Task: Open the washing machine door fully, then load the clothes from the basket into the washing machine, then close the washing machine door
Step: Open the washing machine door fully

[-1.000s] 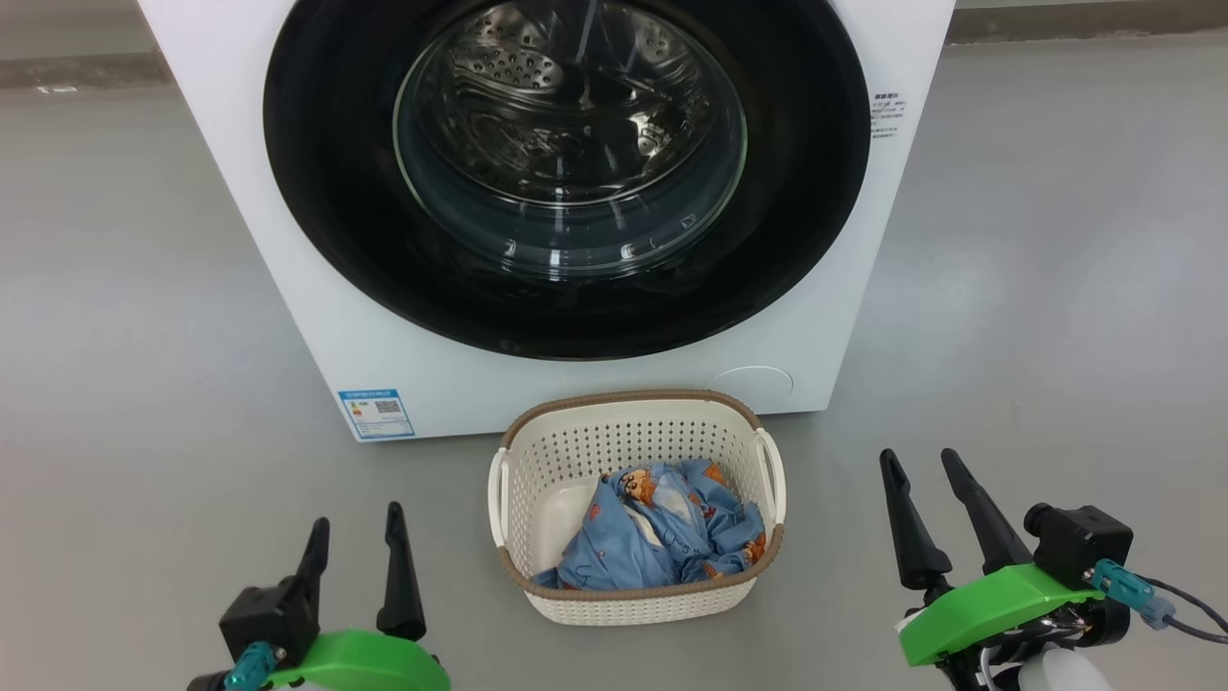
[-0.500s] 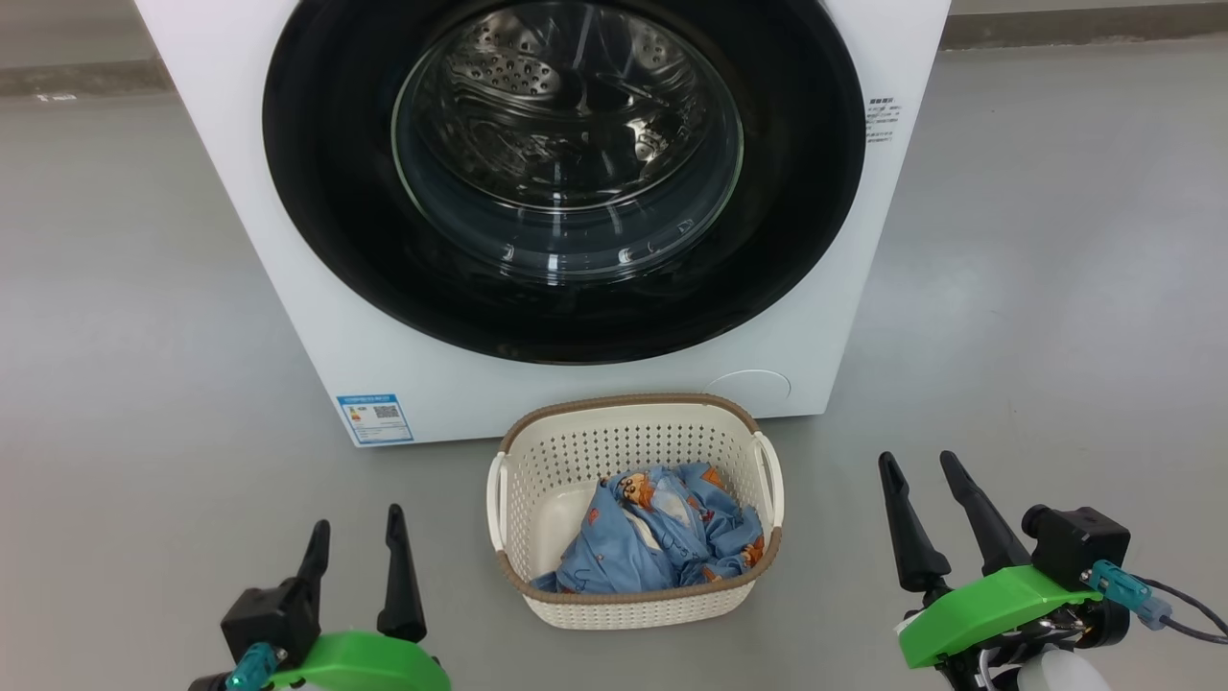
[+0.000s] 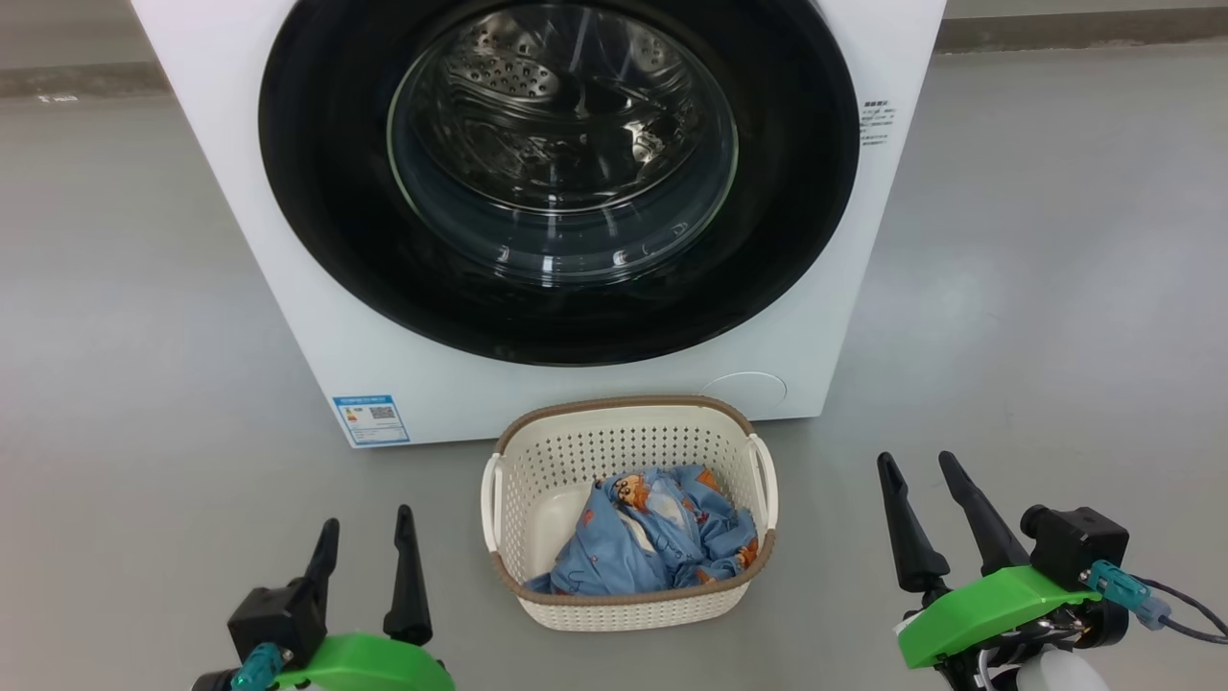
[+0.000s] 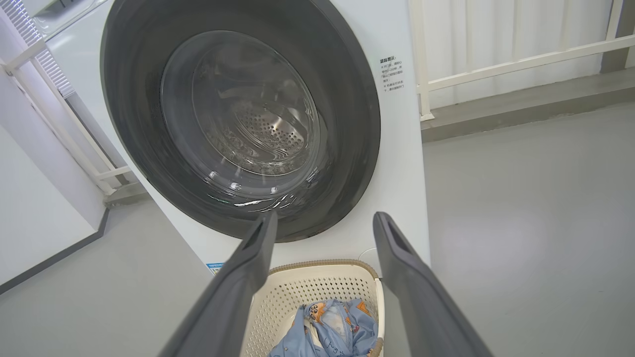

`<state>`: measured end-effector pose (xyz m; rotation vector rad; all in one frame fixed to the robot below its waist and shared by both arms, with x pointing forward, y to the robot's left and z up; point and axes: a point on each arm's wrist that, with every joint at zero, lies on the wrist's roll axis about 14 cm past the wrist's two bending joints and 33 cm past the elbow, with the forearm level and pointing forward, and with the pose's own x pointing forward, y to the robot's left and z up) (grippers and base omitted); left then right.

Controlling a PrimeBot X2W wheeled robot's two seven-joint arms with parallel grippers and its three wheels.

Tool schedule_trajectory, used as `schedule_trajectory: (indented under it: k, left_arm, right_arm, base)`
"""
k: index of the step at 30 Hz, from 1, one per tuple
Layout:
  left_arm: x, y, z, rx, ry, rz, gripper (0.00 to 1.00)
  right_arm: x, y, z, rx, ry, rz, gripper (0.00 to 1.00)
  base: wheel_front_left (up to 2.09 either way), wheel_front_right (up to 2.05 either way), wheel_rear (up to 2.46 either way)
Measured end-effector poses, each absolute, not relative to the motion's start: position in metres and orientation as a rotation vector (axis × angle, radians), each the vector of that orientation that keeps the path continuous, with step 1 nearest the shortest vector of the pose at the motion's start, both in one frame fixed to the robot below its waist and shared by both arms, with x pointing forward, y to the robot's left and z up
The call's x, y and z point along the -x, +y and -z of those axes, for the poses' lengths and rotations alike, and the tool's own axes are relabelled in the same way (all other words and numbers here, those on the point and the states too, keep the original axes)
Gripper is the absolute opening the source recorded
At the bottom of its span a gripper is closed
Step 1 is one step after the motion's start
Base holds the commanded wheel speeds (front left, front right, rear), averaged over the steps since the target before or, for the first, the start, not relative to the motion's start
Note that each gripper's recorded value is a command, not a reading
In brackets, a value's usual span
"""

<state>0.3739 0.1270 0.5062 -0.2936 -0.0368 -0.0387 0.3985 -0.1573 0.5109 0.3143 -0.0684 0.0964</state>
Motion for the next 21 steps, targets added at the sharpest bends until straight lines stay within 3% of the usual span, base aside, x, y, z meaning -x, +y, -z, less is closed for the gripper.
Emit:
schedule_trajectory:
  k: [12, 21]
  left_arm:
    - [-0.3733, 0.1274, -0.5072, 0.294, -0.04, 0.04, 1.0]
    - [-0.3738, 0.1267, -0.5064, 0.294, -0.037, 0.042, 1.0]
  right_arm:
    - [-0.399, -0.1561, -0.5106, -0.313, -0.067, -0.101, 1.0]
    - [-0.399, -0.1566, -0.5092, -0.313, -0.063, -0.098, 1.0]
  base:
    - [0.44, 0.24, -0.68]
    - [1.18, 0.67, -1.85]
